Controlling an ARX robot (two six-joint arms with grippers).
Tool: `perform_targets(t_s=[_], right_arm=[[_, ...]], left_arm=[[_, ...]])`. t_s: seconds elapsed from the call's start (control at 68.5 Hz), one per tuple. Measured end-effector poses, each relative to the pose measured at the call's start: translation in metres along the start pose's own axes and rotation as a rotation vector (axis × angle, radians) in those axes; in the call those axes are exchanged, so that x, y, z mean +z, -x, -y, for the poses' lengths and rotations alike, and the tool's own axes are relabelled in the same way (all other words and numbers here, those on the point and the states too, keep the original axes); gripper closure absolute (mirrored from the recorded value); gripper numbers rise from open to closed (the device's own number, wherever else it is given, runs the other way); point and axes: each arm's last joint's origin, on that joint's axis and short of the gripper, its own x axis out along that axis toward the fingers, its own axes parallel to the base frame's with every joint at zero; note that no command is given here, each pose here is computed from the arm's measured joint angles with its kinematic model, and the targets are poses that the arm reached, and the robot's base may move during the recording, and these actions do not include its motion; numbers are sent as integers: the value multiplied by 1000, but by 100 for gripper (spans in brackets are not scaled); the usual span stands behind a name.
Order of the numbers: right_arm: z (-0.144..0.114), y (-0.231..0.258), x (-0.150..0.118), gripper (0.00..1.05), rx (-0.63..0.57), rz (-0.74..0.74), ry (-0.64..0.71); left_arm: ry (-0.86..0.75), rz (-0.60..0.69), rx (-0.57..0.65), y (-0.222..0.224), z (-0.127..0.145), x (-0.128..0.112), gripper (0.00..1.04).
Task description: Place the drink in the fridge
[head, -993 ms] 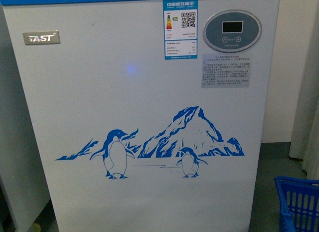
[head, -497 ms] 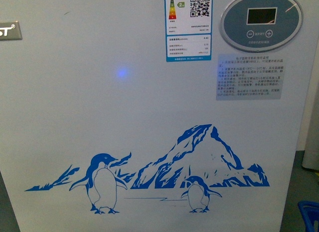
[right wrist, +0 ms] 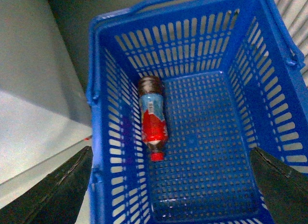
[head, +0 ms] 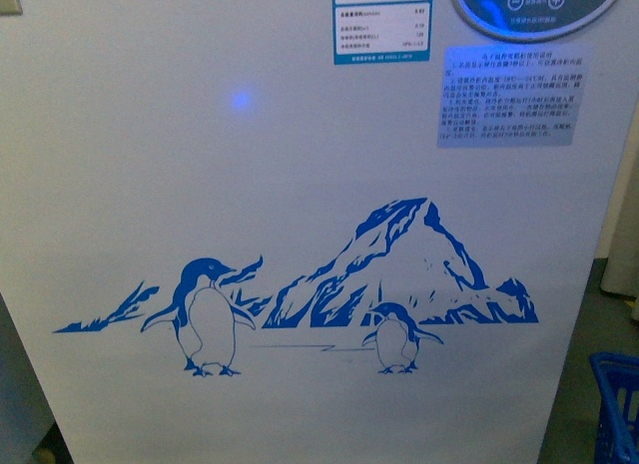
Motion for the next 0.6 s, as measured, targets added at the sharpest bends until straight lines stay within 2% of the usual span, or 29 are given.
perform_targets(t_s=[0.292, 0.394, 0.599], right_arm=[[34, -99, -9, 7, 56, -143, -74], [47, -148, -27, 7, 91, -205, -145], [65, -211, -64, 7, 96, -314, -280]], left_arm=[[0, 0, 0, 0, 0, 0, 8], [0, 0, 0, 0, 0, 0, 8], [0, 0, 0, 0, 0, 0, 8]])
